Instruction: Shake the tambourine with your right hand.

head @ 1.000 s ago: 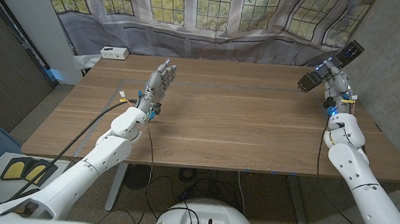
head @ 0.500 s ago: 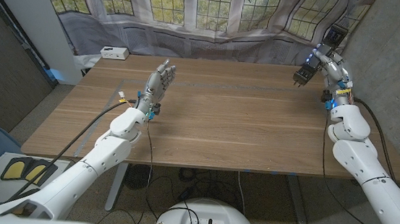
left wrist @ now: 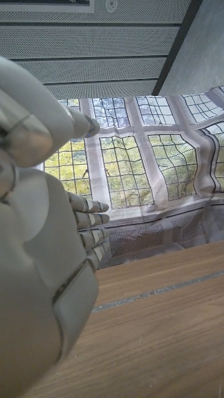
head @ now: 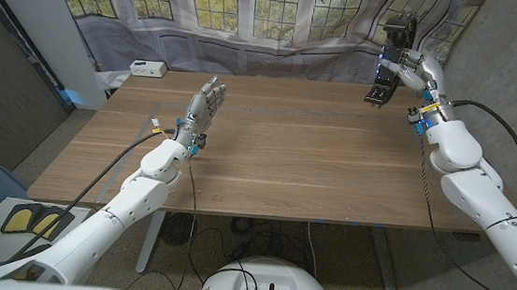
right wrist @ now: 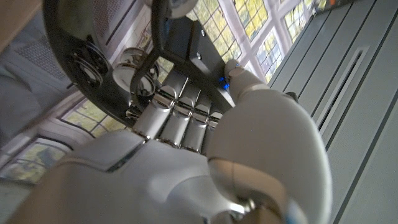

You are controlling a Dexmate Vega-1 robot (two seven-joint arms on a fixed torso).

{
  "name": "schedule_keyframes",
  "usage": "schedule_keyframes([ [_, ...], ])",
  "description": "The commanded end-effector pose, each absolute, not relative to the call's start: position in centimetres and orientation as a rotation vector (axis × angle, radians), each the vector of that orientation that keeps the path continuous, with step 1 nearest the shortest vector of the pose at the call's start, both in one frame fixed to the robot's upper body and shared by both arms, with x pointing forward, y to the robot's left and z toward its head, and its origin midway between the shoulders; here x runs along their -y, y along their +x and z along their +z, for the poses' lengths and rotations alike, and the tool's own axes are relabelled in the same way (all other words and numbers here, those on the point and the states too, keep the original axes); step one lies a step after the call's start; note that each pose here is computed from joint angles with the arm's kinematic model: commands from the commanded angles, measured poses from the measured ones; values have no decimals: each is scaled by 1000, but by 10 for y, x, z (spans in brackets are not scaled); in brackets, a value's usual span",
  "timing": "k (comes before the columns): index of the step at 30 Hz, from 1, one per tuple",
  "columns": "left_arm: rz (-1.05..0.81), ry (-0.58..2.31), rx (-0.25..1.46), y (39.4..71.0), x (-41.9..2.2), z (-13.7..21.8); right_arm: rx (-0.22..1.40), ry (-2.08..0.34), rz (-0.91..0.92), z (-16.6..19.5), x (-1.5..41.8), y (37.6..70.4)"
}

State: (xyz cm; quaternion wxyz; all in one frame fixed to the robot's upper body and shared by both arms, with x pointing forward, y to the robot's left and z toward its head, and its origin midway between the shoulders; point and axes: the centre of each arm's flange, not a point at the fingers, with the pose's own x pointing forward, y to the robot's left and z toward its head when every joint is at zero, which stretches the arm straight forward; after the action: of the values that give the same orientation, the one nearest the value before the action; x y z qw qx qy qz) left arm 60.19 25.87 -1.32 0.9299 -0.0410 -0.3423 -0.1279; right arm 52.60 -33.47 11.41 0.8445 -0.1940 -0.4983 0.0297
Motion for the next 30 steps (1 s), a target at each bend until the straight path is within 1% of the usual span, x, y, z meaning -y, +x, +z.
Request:
schedule_keyframes([
  [1, -261, -89, 701, 600, -259, -15, 1062, -879, 95, 124, 289, 516],
  [9, -260, -97, 695, 600, -259, -19, 1012, -1096, 157, 123, 260, 514],
  [15, -259, -100, 692, 600, -259, -20, 939, -1271, 207, 122, 238, 512],
  [18, -261, -102, 690, 600, -258, -22, 886, -1365, 223, 119, 228, 512],
  [19, -261, -102, 687, 600, -258, -22, 841, -1424, 237, 118, 223, 513],
  [20, -261, -102, 687, 600, -258, -22, 837, -1426, 236, 118, 223, 513],
  [22, -261, -101, 686, 600, -258, -23, 770, -1500, 250, 114, 216, 516],
  [28, -261, -102, 680, 600, -258, -24, 639, -1589, 284, 107, 208, 523],
  [30, -263, -103, 679, 600, -258, -24, 629, -1594, 281, 106, 207, 524],
])
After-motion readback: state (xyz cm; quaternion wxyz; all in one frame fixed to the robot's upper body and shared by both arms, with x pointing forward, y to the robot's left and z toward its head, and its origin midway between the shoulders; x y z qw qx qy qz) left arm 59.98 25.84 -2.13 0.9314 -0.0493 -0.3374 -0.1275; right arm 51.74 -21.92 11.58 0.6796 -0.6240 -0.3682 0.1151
